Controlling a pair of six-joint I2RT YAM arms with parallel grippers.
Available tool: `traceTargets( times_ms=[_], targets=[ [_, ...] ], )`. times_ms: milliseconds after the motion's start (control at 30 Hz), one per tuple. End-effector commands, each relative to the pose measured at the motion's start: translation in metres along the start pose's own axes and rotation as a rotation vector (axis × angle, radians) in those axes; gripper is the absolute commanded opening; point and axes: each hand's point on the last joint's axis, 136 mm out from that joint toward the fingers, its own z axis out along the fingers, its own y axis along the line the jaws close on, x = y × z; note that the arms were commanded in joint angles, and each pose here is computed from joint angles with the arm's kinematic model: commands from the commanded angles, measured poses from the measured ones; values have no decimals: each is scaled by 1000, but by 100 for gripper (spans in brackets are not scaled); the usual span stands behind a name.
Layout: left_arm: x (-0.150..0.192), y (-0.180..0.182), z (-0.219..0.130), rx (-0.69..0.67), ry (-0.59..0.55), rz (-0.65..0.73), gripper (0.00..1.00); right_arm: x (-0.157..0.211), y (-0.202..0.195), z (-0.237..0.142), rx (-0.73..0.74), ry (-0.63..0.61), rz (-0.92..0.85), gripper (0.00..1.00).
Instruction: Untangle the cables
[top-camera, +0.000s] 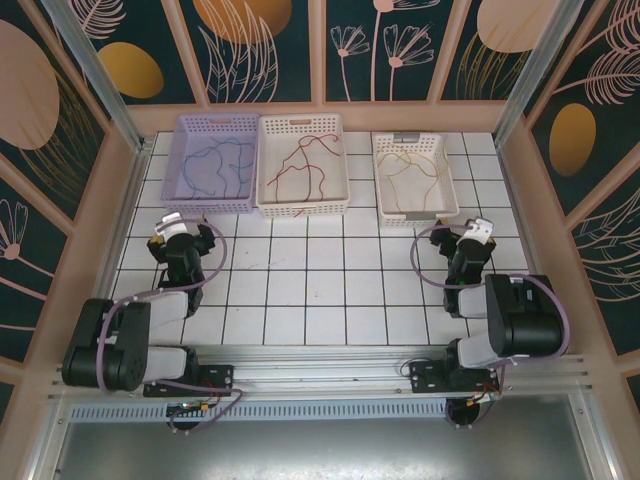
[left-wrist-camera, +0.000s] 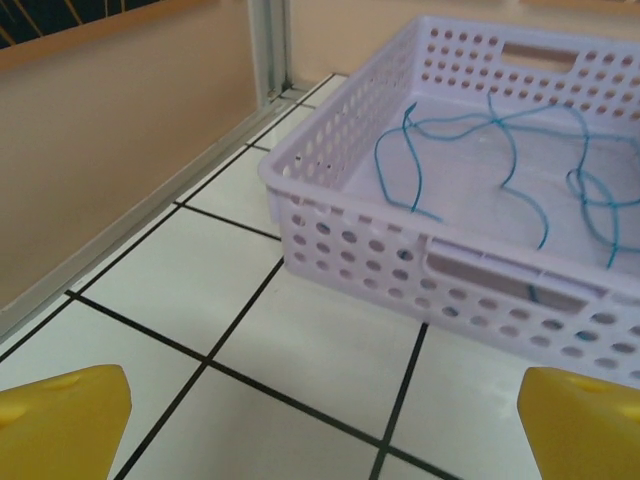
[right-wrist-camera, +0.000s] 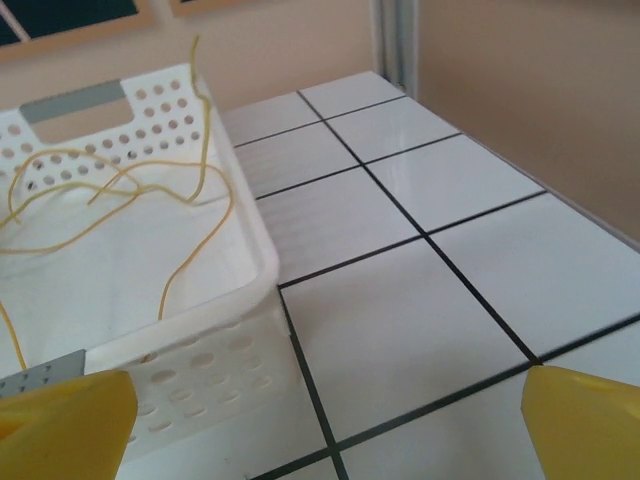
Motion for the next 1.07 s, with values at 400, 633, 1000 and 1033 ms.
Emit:
traceTargets(
  times_ms=[400, 633, 1000, 1033],
  targets=[
    [-29, -10, 4, 106, -202, -22, 99, -22, 18, 5, -78, -105, -26, 99],
    [-29, -10, 2, 112, -207, -20, 99, -23, 19, 5, -79, -107, -27, 99],
    [-29, -10, 2, 118, -206, -22, 99, -23, 19, 5, -80, -108, -27, 99],
    [-30, -10, 3, 117, -208, -23, 99, -22, 19, 5, -80, -107, -27, 99]
  ],
)
